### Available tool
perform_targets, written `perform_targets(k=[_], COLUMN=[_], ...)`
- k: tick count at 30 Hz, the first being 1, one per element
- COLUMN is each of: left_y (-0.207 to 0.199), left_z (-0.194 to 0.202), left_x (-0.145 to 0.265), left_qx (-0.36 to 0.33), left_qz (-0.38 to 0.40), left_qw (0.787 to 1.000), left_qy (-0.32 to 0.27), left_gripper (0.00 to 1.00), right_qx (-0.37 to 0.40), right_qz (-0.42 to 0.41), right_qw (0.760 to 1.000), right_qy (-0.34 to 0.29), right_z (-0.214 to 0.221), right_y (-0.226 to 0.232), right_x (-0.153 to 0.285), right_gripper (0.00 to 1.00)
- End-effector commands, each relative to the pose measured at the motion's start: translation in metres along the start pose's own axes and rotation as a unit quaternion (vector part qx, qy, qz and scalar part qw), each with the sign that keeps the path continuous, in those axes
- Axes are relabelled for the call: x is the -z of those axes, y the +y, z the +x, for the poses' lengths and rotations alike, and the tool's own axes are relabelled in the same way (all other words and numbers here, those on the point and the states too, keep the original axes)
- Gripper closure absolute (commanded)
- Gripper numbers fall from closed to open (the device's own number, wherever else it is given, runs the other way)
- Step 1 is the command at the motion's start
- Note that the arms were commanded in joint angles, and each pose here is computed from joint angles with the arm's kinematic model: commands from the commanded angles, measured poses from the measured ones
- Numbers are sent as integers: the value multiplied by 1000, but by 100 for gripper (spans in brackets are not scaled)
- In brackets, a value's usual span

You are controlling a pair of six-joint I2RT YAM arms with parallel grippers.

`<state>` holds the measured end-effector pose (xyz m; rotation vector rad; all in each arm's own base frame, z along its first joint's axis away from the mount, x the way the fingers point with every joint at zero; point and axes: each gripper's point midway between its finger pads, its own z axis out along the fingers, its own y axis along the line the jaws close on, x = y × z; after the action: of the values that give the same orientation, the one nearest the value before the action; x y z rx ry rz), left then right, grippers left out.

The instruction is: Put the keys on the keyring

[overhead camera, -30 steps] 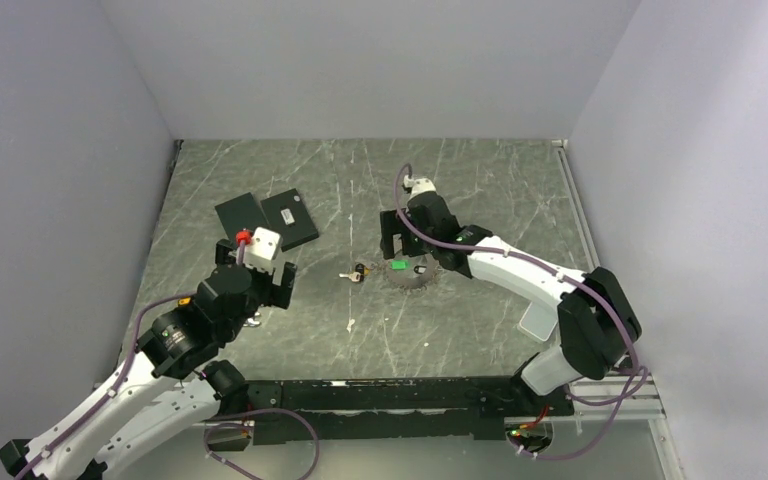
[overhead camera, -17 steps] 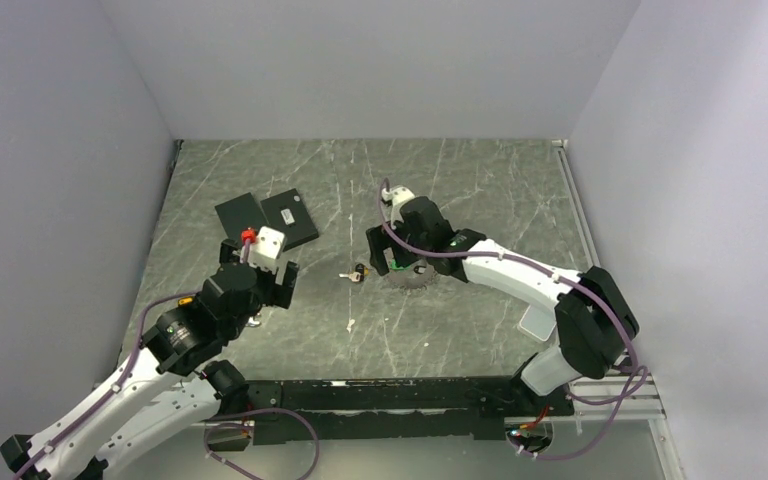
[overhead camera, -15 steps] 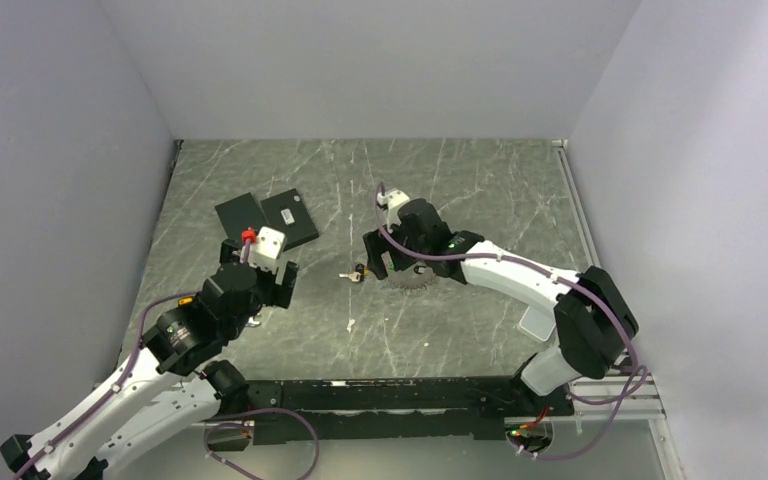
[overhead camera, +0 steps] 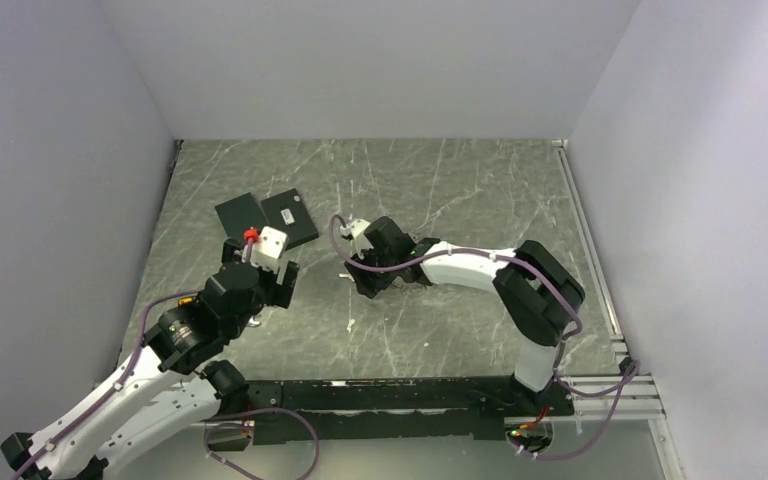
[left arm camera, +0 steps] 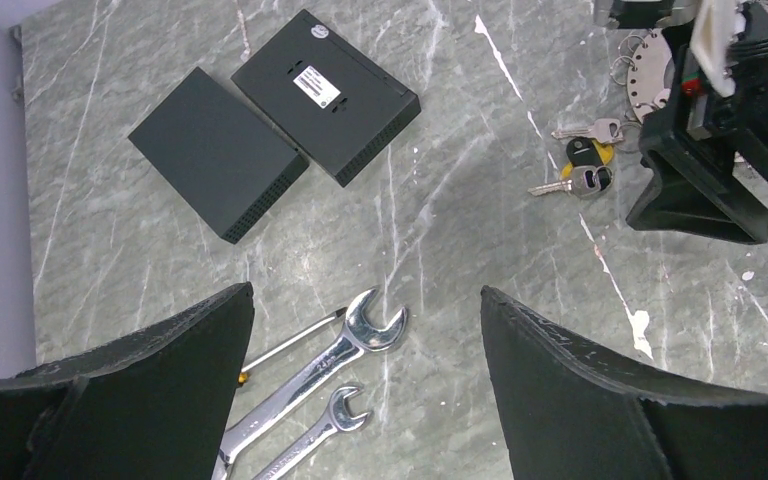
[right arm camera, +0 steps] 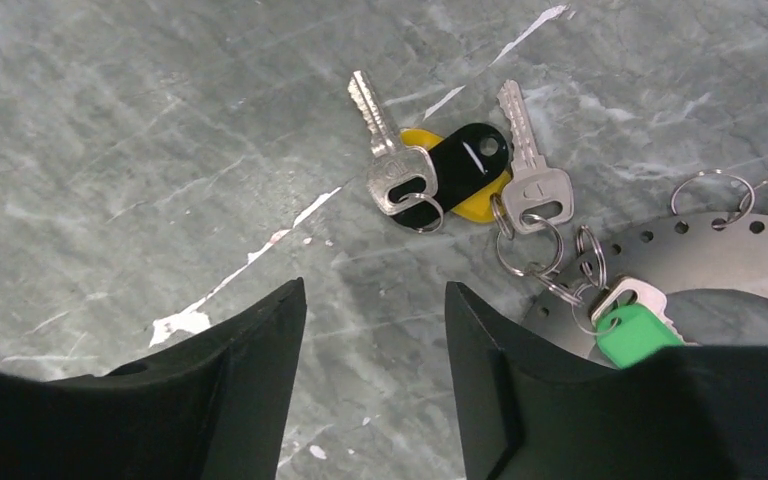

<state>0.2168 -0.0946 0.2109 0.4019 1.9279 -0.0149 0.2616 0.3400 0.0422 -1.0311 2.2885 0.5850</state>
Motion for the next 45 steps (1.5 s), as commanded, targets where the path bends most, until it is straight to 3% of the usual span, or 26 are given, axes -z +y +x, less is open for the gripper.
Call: perform_targets(k=[1, 12, 19, 27, 32, 45], left_y=[-1, -2, -3, -5, -5, -7], left_z=[-12, -11, -10, -10, -10, -9], left_x=[-1, -2, -2, -4, -4, -6], left_qx=[7, 2, 1, -4, -5, -9], left_qz=[1, 3, 4, 9, 11, 14], left_qw=[1000, 1000, 1000, 1000, 1000, 1000], left_qy=[-21, -19, -18, -18, -20, -15], left_gripper=[12, 12, 13, 15, 15, 16], right_qx=[29, 45, 43, 45, 44, 65], right_qz=[10, 45, 54, 36, 35, 3], right_qw=[999, 998, 998, 998, 998, 997], right_qy=[-32, -19, -12, -10, -9, -39], right_z=[-30, -29, -27, -24, -25, -32], right_y=[-6, -23, -28, -22, -21, 16], right_x=[-5, -25, -36, -38, -38, -1], right_gripper=[46, 50, 59, 79, 100, 100])
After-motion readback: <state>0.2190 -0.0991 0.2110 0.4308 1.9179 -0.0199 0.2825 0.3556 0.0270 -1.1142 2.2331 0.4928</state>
